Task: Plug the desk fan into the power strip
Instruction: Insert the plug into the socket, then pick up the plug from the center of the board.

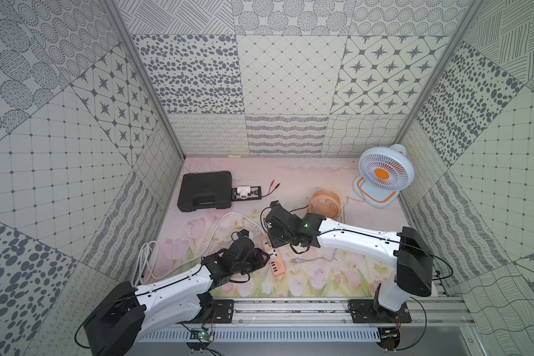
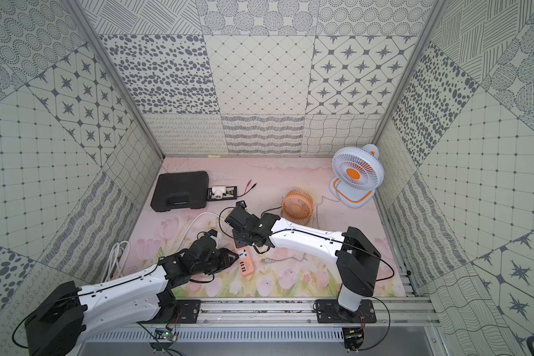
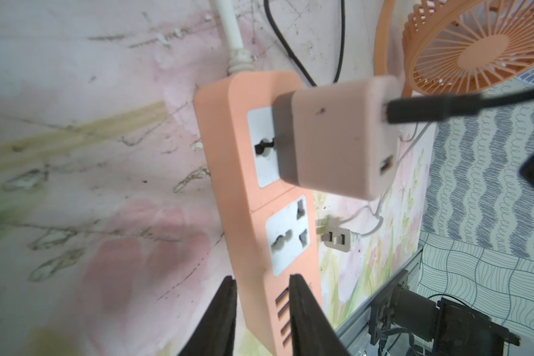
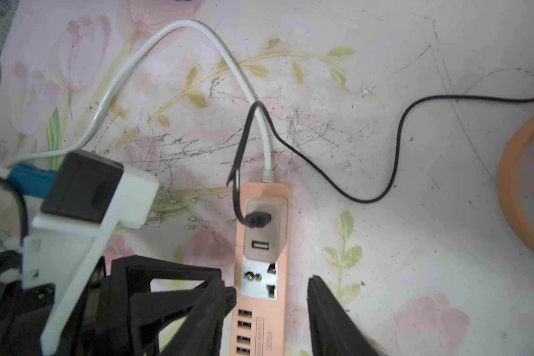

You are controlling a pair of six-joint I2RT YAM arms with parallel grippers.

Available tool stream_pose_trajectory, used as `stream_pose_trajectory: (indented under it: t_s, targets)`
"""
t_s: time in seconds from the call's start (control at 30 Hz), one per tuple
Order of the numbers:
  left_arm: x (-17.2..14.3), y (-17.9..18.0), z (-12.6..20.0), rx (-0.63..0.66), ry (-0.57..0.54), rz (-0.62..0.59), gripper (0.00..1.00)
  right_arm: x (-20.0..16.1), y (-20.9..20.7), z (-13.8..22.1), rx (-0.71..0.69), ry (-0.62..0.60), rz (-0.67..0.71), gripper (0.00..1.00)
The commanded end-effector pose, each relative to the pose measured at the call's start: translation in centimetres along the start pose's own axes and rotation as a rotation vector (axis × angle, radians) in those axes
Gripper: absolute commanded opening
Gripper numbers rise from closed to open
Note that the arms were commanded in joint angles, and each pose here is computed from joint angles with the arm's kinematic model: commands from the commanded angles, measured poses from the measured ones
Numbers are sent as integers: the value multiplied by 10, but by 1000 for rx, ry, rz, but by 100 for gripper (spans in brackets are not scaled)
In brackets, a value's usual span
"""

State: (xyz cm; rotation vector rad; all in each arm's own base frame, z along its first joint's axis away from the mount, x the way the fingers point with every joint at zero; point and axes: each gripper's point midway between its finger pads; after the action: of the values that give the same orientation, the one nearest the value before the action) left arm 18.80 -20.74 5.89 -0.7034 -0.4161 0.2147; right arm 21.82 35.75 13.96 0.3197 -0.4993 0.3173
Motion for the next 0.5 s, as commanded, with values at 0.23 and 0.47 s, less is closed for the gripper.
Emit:
stream_pose_trajectory:
  t_s: [0.23, 0.47]
  targets:
    - [1, -40, 22, -118, 43, -134, 32, -85, -86, 34, -88, -9, -286, 37]
    - [-5, -63, 25, -212, 79, -205, 29, -116, -108, 34, -30, -42, -512, 42]
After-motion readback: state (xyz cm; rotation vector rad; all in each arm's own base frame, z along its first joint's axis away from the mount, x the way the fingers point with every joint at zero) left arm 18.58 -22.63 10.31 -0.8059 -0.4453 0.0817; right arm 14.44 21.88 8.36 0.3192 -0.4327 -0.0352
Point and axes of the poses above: each gripper's point midway between its finger pads, its own z axis back along the fingers, its own y axis along the line the jaws close on, x = y × z, and after that the axes turned 3 degrees about -z, right-handed
